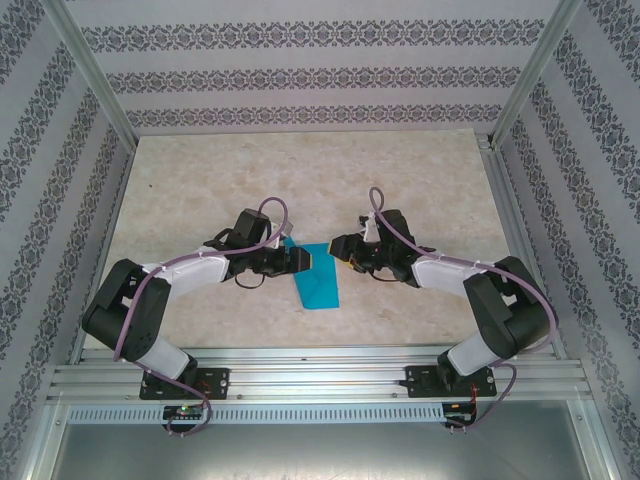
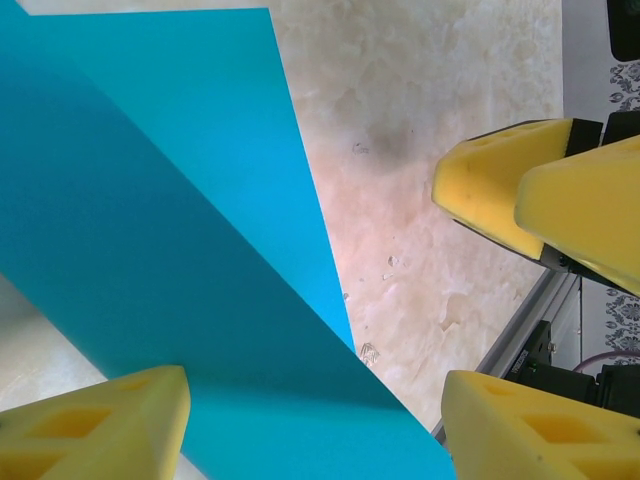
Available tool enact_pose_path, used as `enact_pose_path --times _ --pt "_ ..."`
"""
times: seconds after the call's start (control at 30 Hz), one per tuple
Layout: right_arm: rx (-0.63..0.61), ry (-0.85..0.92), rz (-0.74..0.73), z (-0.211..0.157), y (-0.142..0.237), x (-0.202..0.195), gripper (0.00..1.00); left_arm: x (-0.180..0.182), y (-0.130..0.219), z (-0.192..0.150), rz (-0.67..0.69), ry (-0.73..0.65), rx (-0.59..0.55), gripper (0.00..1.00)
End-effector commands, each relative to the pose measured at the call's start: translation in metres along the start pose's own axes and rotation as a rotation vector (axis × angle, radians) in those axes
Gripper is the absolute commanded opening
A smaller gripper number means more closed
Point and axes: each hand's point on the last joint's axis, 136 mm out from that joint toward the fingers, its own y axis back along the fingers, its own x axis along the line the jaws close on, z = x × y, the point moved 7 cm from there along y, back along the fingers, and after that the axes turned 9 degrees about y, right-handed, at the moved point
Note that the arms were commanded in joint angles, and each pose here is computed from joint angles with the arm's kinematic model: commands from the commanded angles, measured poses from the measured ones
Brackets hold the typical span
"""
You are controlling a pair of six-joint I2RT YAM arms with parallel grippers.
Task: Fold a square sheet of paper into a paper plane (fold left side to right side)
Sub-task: First fold in half a square sheet of paper at the center of the table.
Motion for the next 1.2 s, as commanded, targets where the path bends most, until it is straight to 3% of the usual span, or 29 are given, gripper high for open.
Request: enact_pose_path --times 0.0,0.8,1.0,1.17 --pt "0.006 -0.003 0.119 0.004 -0.009 0.013 0.49 -0.011 -0.003 0.005 -0.036 -0.046 -0.008 0.68" --pt "0.129 -0.045 0.172 0.016 -0.07 0.015 0.5 -0.015 -0.011 -0.002 -0.062 -0.064 0.019 0.65" --pt "0.153 -0.024 0.125 0.011 -0.072 0.013 0.36 -0.017 -0.012 -0.001 -0.068 -0.069 0.018 0.65" --pt "0.153 0.006 0.082 0.01 -0.066 0.013 0.17 -0.019 -0.009 -0.002 -0.068 -0.074 0.015 0.65"
